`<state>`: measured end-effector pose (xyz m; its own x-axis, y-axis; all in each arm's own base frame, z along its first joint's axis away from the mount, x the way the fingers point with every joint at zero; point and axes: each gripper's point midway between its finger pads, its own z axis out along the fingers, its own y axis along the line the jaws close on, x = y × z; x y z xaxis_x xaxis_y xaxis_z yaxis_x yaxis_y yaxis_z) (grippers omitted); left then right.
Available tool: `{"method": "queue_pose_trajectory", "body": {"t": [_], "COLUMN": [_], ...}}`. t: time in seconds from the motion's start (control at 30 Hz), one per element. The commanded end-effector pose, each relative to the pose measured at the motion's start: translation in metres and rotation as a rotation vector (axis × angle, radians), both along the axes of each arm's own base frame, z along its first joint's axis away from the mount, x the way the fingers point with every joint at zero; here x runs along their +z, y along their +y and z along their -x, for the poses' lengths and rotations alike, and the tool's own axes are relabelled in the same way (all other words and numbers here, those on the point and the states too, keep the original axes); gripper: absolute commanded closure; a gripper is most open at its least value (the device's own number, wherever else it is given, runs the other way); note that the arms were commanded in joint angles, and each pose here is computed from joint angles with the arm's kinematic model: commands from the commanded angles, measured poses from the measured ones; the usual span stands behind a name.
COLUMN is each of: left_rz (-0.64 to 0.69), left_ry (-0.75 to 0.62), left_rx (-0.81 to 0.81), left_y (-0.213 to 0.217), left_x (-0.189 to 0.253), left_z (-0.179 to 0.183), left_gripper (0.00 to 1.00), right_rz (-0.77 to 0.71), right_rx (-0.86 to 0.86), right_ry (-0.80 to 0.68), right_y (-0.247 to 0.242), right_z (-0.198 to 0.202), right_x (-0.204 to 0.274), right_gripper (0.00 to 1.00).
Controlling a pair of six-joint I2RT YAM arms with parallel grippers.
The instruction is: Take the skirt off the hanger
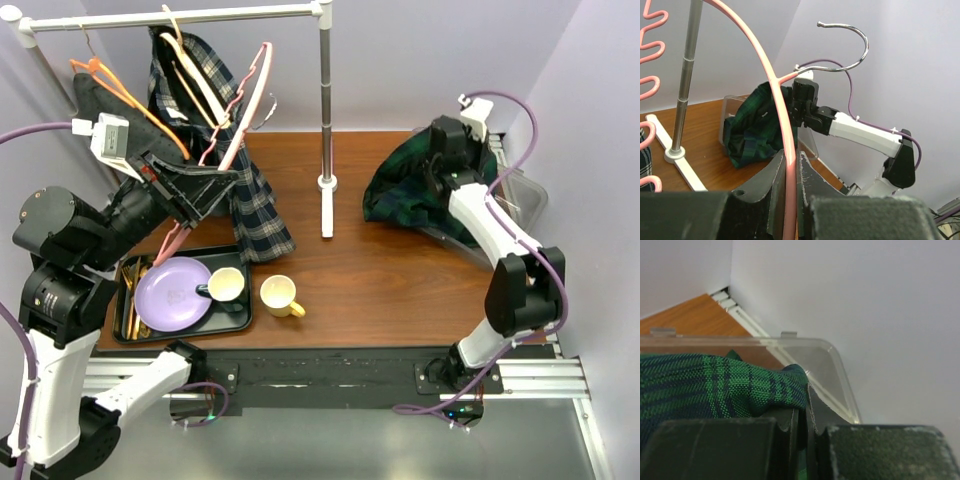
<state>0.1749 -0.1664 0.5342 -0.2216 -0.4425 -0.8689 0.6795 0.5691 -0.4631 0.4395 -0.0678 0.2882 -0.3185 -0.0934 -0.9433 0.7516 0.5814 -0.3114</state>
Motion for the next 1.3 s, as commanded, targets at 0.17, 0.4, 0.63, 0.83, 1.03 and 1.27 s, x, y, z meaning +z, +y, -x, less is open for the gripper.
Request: {"method": "queue_pose_trajectory", "body": {"t": [0.17, 0.4, 0.63, 0.83, 1.03, 1.27], "left_rz": [0.004, 0.009, 0.009, 0.007, 0.016, 0.012], "left_ry": [-0.094, -0.115, -0.122, -0.124, -0.124, -0.131], "left_rx": [0.026, 0.026, 0.014, 0.015, 0.010, 0.030], "left_y": [0.006, 0.006, 0.005, 0.005, 0.006, 0.010], "left_x": [0.017, 0.022, 0.023, 0.021, 0.020, 0.022], "left_z": [0.001, 0.003, 0.005, 0.005, 0.009, 0.011], "left_gripper": [1.00, 1.00, 1.00, 1.00, 1.00, 1.00], "right_rz": [-0.253, -0.294, -0.318, -0.491, -0.702, -0.732], "right_rx": [0.006, -0.097, -0.109, 0.206, 0.853, 0.975], "right_ry": [-0.081, 0.075, 0.074, 0.002, 0.047, 0.233], "right_y": [-0.023, -0.048, -0.050, -0.004, 0.106, 0.131], "right_z": [-0.004, 0.012, 0.045, 0.031, 0.006, -0.003], "right_x": [-0.069, -0.090, -0.074, -0.054, -0.051, -0.095], "right_gripper": [1.00, 0.52, 0.27, 0.27, 0.26, 0.10]}}
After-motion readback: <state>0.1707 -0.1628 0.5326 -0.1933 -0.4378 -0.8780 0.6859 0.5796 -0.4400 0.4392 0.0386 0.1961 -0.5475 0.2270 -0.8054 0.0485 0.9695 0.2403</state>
